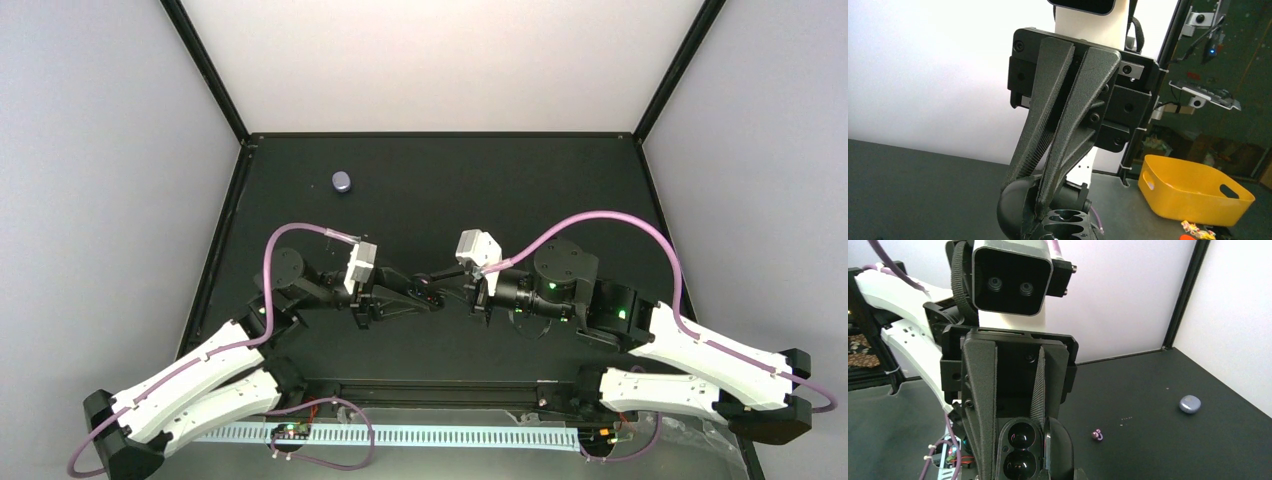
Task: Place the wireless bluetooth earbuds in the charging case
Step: Open the charging case.
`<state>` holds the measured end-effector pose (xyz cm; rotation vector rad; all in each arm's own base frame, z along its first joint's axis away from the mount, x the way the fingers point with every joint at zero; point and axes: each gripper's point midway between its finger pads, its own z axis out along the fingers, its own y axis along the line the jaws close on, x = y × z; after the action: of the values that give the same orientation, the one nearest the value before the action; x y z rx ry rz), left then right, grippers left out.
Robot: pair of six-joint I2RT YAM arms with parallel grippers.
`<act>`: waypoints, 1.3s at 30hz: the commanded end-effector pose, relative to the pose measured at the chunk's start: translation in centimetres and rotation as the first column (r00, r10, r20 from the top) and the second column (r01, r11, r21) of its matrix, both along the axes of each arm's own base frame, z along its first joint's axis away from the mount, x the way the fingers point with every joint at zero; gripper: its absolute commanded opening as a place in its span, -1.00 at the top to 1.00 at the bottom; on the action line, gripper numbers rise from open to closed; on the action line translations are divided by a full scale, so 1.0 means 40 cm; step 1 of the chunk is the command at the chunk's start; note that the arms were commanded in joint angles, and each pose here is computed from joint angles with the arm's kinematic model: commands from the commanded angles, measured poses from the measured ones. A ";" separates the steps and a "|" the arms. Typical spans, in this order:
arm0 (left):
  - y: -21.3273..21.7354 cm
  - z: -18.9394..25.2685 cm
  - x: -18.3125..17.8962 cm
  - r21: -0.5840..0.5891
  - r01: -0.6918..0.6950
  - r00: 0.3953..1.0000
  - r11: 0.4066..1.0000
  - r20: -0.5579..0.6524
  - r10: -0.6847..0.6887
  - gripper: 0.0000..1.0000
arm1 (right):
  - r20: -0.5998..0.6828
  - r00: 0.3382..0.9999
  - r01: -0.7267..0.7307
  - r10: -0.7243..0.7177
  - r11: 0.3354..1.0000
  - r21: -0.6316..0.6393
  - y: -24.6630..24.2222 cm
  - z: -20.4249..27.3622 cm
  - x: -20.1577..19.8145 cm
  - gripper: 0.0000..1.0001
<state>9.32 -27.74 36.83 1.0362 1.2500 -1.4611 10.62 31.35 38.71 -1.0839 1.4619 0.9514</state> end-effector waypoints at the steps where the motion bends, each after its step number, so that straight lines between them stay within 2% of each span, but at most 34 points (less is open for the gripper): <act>1: -0.004 0.023 0.014 -0.026 -0.027 0.999 0.999 0.022 0.028 0.32 | 0.024 0.999 0.027 -0.027 1.000 0.002 -0.010 0.018 0.010 0.98; 7: -0.009 0.012 0.019 -0.013 -0.029 1.000 0.999 0.008 0.029 0.04 | 0.058 0.997 0.050 -0.049 0.999 -0.014 -0.020 0.024 0.018 0.98; 16: -0.013 0.007 0.024 -0.006 -0.029 1.000 1.000 -0.002 0.029 -0.05 | 0.078 0.995 0.069 -0.067 0.997 -0.024 -0.028 0.026 0.025 0.98; 19: -0.015 0.005 0.023 -0.005 -0.024 1.000 1.000 -0.003 0.024 -0.03 | 0.079 0.995 0.070 -0.068 0.997 -0.021 -0.029 0.028 0.026 0.98; 24: -0.017 0.004 0.023 -0.003 -0.021 1.000 1.000 -0.002 0.021 0.17 | 0.079 0.995 0.068 -0.067 0.998 -0.017 -0.029 0.031 0.025 0.98; 26: -0.017 0.003 0.022 -0.003 -0.019 1.000 1.000 -0.002 0.019 0.16 | 0.078 0.995 0.066 -0.065 0.998 -0.014 -0.029 0.033 0.023 0.98; 29: -0.018 0.000 0.024 0.001 -0.019 1.000 1.000 -0.006 0.019 0.04 | 0.077 0.995 0.063 -0.063 0.998 -0.007 -0.029 0.036 0.022 0.98; 32: -0.018 0.000 0.024 0.001 -0.019 1.000 1.000 -0.006 0.019 0.04 | 0.077 0.995 0.062 -0.061 0.998 -0.002 -0.029 0.037 0.021 0.98; 39: -0.016 0.000 0.020 0.000 -0.016 1.000 1.000 -0.003 0.016 0.29 | 0.070 0.995 0.066 -0.066 0.998 0.007 -0.033 0.033 0.021 0.98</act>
<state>10.43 -28.47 35.92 1.0117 1.3044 -1.4534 11.52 30.51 38.42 -1.0887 1.4736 0.8461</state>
